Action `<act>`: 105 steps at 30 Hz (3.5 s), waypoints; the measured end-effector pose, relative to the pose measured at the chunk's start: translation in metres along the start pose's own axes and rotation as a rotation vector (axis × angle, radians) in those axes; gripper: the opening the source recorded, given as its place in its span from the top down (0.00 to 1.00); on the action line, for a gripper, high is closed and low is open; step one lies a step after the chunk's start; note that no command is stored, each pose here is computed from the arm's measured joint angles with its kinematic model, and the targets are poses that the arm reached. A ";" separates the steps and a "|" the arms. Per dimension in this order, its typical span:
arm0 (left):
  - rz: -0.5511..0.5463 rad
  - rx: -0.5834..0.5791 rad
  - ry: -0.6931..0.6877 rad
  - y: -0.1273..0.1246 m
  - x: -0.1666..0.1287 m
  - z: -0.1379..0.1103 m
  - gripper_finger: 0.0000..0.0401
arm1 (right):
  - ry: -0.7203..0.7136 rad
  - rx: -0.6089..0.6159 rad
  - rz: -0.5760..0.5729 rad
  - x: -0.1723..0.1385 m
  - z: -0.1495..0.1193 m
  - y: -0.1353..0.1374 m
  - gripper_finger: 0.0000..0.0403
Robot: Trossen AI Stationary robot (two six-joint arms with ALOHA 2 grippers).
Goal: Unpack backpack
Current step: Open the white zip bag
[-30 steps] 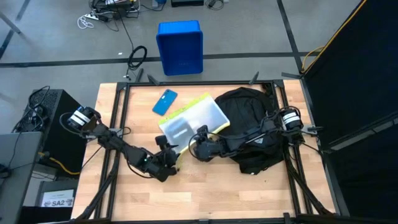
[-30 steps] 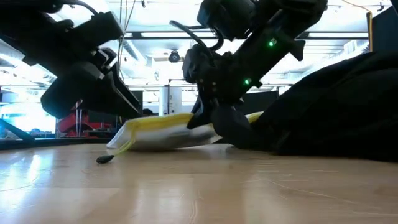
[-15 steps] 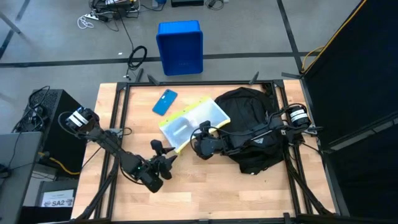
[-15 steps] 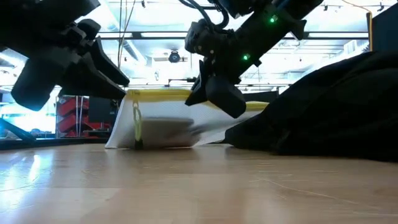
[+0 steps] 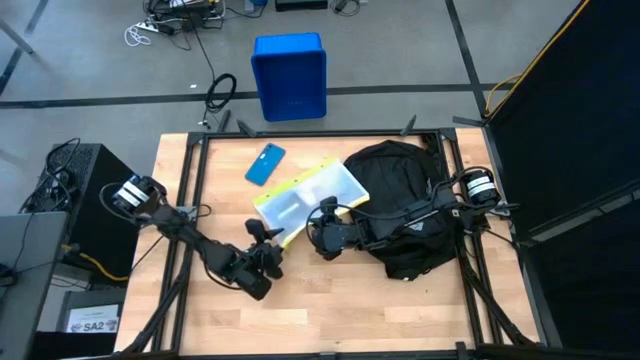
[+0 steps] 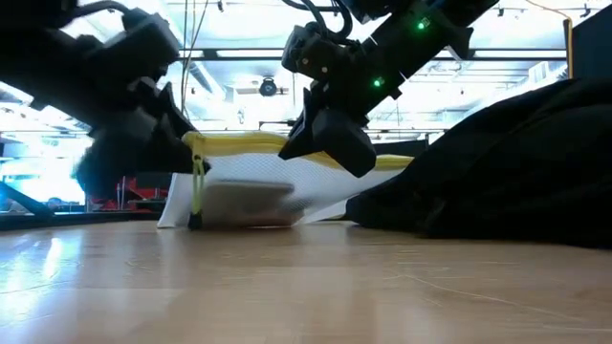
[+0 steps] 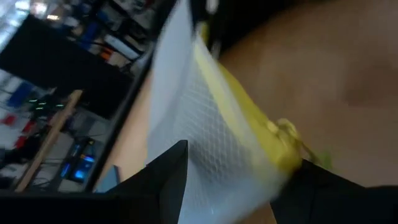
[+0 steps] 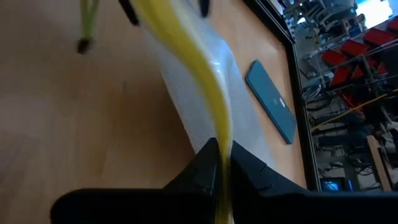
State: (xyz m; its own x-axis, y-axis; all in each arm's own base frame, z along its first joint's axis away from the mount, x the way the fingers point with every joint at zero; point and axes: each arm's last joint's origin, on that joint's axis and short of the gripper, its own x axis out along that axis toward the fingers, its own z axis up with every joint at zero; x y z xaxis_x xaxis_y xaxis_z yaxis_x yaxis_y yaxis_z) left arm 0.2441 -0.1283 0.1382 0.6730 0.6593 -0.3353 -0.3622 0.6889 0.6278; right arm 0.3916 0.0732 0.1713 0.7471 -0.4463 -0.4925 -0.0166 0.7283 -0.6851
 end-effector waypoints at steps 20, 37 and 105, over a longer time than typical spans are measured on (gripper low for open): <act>-0.047 0.164 -0.051 -0.009 0.016 0.012 1.00 | 0.071 0.006 -0.064 -0.005 -0.003 0.006 0.99; -0.097 0.149 -0.063 -0.011 0.014 0.013 1.00 | -0.203 0.430 0.363 -0.055 0.032 0.005 0.85; -0.260 -0.027 -0.083 -0.005 0.034 0.024 1.00 | -0.063 0.571 0.402 -0.010 0.009 0.029 0.73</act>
State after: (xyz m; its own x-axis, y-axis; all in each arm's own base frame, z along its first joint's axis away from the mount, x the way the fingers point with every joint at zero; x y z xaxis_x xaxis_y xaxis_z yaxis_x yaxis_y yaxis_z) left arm 0.2843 -0.1163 0.1407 0.7959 0.4330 -0.4231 -0.1865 0.8402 0.5092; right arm 0.3899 0.1032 0.1608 0.7935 -0.0662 -0.6050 0.0386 0.9975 -0.0586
